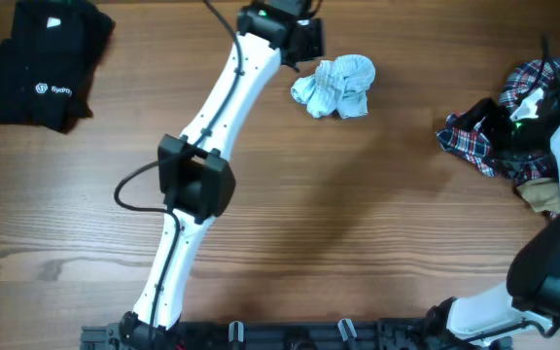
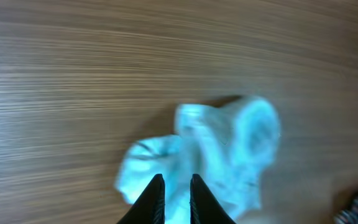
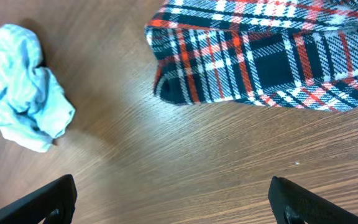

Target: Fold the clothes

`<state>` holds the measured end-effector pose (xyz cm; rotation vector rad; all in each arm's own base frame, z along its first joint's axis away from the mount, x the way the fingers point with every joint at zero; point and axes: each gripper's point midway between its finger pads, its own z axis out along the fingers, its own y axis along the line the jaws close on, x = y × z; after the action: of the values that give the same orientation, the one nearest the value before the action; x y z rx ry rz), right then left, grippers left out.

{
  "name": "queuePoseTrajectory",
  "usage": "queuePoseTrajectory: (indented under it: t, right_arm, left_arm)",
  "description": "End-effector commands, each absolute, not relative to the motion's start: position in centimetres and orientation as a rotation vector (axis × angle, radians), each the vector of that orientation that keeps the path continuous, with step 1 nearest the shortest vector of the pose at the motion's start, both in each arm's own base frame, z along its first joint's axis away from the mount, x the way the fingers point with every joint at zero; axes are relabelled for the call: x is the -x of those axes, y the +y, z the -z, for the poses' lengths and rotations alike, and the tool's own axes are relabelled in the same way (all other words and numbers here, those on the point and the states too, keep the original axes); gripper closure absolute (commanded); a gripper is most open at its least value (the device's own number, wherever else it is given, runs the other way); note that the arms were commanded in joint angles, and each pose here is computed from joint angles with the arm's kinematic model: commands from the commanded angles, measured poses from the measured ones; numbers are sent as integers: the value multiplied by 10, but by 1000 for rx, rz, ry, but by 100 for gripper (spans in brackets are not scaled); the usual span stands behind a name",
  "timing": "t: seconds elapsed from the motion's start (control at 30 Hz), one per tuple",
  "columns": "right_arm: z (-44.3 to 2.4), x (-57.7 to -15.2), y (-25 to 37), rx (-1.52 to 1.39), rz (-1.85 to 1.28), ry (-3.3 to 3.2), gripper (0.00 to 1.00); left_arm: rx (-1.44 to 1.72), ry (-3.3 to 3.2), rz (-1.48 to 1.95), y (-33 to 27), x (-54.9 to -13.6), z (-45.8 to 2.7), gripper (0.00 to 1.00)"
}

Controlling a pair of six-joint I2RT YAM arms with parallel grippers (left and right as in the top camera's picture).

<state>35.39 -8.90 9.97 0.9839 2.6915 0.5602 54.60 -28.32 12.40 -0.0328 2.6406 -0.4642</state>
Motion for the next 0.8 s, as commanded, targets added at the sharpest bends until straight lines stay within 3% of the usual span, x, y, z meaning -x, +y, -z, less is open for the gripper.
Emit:
queuePoseTrajectory:
  t: [0.0,0.03,0.07,0.1,0.13,0.2,0.4,0.77]
  right_arm:
    - [-117,-355,-87,-993,-582,2639,0]
    - [-118,-355,-87,-993,-583,2636,0]
    - [-119,-355,-87,-993,-582,2632,0]
    - [-119,-356,-88,-991,-581,2630,0]
    - [-119,-356,-88,-991,-581,2630,1]
    - [-119,-356,-88,-988,-580,2631,0]
    - [-119,-356,-86,-983,-582,2634,1]
    - [-120,-356,-83,-944,-599,2641,1]
  left_arm:
    - [132,2667,490,-252,-557,-118,89]
    - [112,2680,529,-252,-555,-118,89]
    - [21,2695,614,-261,-548,-120,81]
    - [-66,2699,664,-269,-543,-121,66]
    - [-133,2698,673,-274,-539,-121,38]
    - [-255,2704,651,-286,-527,-118,30]
    - [-359,2752,743,-320,-504,-99,28]
    - [-418,2758,739,-335,-516,-33,28]
